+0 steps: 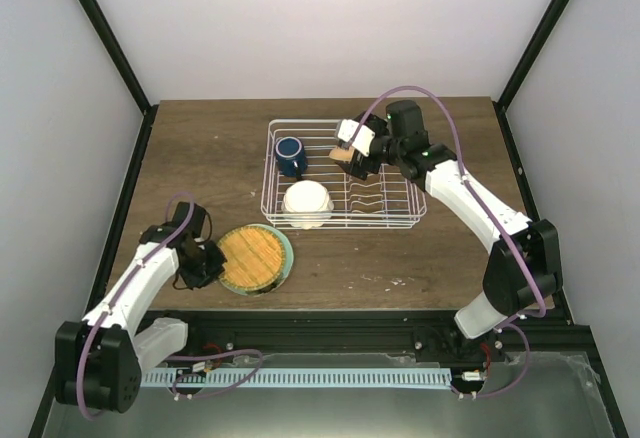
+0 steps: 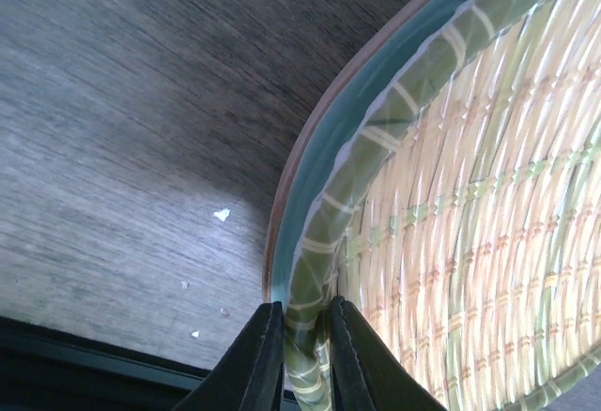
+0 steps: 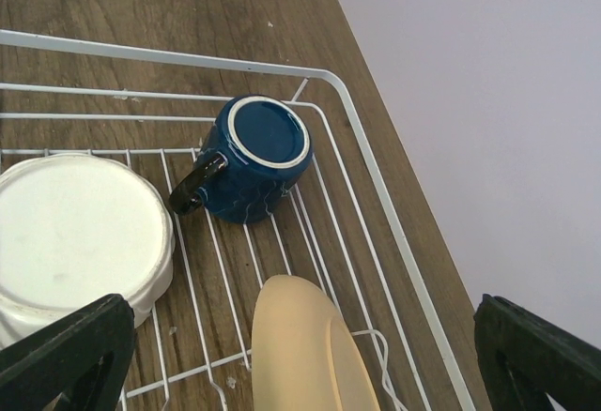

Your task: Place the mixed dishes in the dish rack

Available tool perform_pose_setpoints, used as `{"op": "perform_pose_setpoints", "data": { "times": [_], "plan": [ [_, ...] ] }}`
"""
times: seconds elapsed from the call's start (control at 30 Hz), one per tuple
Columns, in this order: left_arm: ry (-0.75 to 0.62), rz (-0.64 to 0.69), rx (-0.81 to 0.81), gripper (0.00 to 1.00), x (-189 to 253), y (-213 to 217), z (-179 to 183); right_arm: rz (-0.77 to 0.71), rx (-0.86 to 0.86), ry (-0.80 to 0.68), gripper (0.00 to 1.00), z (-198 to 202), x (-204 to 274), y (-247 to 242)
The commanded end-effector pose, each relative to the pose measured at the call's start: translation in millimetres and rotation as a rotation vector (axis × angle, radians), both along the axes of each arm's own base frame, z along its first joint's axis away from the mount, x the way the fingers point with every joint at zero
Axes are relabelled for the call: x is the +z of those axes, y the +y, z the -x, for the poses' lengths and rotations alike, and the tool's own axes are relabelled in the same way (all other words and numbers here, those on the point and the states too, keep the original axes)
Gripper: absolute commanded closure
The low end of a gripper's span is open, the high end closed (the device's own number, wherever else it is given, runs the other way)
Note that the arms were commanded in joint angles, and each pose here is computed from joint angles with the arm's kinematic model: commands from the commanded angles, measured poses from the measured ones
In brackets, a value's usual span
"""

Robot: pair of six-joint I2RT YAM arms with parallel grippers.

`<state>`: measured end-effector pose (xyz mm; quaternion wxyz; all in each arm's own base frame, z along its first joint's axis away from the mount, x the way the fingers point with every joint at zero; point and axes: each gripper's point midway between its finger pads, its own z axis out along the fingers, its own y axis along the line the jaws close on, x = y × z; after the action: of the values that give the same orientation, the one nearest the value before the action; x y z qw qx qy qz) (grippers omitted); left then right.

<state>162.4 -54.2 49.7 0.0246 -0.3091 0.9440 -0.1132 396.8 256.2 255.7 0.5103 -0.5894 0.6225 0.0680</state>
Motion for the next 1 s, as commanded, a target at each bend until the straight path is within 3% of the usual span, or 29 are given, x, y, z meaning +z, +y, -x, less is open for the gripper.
{"op": "perform_pose_setpoints", "data": {
  "times": [0.0,0.33,0.97],
  "plan": [
    [0.042,-0.017,0.0,1.0,10.3,3.1,12.0,-0.009,0.002,-0.013,0.0,4.2,5.2,2.8],
    [-0.021,-0.012,-0.005,1.0,47.8,2.9,7.7,-0.011,0.002,-0.001,0.0,1.1,-0.7,5.1],
    [-0.248,-0.222,0.072,1.0,142.6,40.0,-46.2,-0.014,-0.004,0.006,0.0,-8.8,-11.0,9.3]
  ]
}}
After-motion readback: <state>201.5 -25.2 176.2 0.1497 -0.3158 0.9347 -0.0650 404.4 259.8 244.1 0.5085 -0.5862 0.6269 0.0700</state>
